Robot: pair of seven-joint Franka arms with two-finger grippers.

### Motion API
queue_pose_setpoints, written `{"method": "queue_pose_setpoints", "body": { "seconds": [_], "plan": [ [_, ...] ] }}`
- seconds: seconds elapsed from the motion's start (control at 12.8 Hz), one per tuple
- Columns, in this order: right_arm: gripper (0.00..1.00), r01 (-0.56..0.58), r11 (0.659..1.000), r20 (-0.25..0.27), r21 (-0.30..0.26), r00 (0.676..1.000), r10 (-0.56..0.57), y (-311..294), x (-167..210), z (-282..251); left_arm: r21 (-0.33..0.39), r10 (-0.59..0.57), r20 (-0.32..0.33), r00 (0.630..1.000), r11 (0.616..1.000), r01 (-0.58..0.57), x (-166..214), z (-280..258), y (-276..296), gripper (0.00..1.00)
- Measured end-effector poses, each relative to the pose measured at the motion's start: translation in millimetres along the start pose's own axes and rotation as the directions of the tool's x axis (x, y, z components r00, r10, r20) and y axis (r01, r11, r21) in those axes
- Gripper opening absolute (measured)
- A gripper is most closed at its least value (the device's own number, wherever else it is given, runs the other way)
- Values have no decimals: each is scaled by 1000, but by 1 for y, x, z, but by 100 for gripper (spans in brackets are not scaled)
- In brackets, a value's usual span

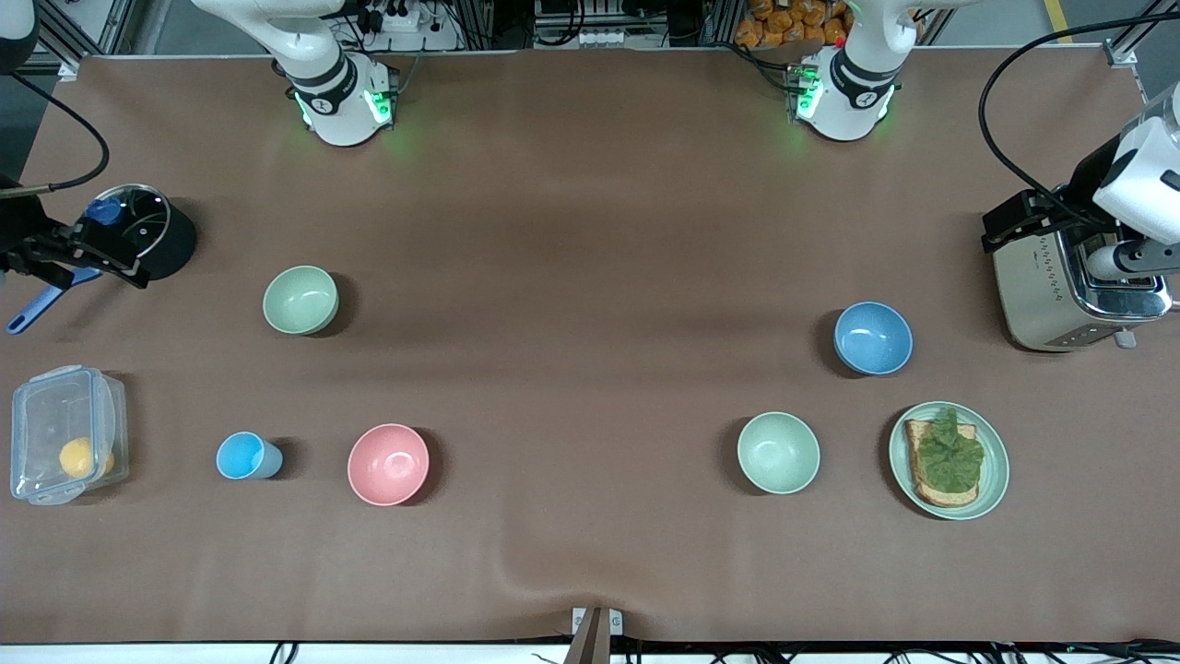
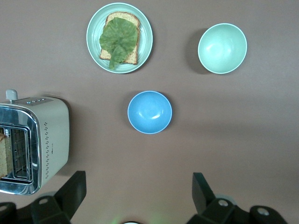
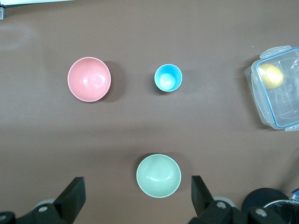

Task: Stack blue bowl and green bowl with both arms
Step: 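Raise both grippers from rest toward the bowls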

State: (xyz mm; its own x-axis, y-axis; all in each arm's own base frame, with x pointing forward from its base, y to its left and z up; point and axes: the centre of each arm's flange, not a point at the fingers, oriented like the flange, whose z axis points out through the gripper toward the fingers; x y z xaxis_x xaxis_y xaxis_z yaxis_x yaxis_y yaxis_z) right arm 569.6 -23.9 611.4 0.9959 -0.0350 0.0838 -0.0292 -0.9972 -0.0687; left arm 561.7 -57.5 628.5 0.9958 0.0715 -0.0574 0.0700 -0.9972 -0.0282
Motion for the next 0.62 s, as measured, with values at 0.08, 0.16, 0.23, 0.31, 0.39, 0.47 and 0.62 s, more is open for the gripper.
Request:
{"method": "queue_pose_setpoints", "body": {
  "seconds": [0.08,0.16,0.23,0.31,0.39,0.47,0.62],
  "plan": [
    [100,5,1000,0,-6,1000,-5,-1,0,0,0,0,0,1000,1000,0,0,0,0,100],
    [100,18,999,0,-33,1000,-18,-4,0,0,0,0,0,1000,1000,0,0,0,0,100],
    [100,32,997,-1,-65,999,-32,-6,0,-1,0,-1,0,1000,1000,1,0,0,0,100],
    [100,38,996,-1,-80,999,-38,-7,0,-1,0,-4,0,1000,1000,4,0,0,-2,100],
    [100,39,996,-1,-83,999,-39,-7,0,-1,1,-12,3,1000,1000,12,1,1,-6,100],
    [100,39,996,-1,-82,999,-39,-7,1,0,3,-11,17,1000,1000,11,2,5,-13,100],
    [100,38,996,2,-82,999,-38,-7,1,1,6,11,87,996,1000,-11,16,40,-32,100]
  ]
}}
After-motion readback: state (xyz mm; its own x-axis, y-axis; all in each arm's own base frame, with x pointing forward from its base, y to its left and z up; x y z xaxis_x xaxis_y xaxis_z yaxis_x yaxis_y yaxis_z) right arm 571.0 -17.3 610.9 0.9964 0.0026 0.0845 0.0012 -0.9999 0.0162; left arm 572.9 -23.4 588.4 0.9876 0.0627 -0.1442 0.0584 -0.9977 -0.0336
